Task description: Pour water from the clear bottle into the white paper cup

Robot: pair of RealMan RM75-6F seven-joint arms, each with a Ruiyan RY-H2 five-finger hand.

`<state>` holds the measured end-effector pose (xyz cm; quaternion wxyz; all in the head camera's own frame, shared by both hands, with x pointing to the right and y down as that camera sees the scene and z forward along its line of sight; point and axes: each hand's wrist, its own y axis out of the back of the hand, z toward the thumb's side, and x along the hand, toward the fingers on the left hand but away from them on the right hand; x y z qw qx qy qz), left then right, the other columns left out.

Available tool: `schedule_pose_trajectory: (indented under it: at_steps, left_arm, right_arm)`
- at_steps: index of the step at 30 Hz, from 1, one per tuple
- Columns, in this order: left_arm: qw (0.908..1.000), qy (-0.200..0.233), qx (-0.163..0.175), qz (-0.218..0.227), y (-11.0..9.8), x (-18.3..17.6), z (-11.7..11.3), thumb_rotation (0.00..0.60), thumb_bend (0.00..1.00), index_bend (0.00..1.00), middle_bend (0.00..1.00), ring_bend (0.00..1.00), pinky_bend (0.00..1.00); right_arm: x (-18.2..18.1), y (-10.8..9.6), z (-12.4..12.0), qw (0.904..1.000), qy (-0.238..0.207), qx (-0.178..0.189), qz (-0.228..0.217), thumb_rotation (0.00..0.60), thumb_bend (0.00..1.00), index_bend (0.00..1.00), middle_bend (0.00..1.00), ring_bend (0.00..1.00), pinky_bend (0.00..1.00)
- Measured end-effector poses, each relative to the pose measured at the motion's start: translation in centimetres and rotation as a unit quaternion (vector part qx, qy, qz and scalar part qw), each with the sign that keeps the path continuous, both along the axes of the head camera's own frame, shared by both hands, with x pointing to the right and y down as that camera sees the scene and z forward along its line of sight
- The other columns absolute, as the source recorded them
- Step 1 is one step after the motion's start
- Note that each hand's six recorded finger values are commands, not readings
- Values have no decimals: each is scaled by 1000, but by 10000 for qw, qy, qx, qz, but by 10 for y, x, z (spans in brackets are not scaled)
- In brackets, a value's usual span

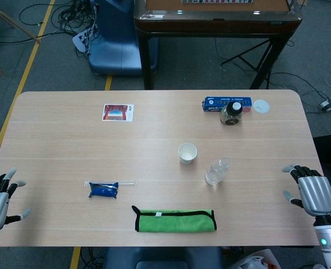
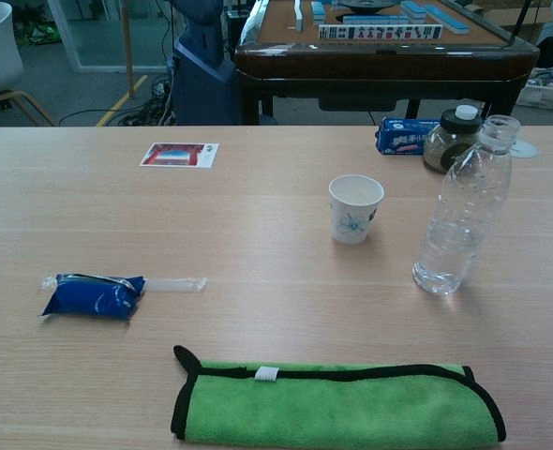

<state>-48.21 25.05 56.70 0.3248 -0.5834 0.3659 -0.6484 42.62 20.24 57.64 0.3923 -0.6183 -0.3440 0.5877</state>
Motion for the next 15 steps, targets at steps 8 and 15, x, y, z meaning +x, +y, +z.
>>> schedule_pose_trajectory:
  at_steps: [8,15]
  left_arm:
    - [10000,-7,23,-39,1,-3,-2,600,104,306,0,60,441]
    - [10000,36,-24,-48,0,-2,-1,600,104,306,0,60,441]
  right_arm:
    - [-5,1,11,9999,-34,-129,-76,600,186,276,299,299,455]
    - [-10,3,20,9993,-271,-264,-37,600,109,223,224,210,394]
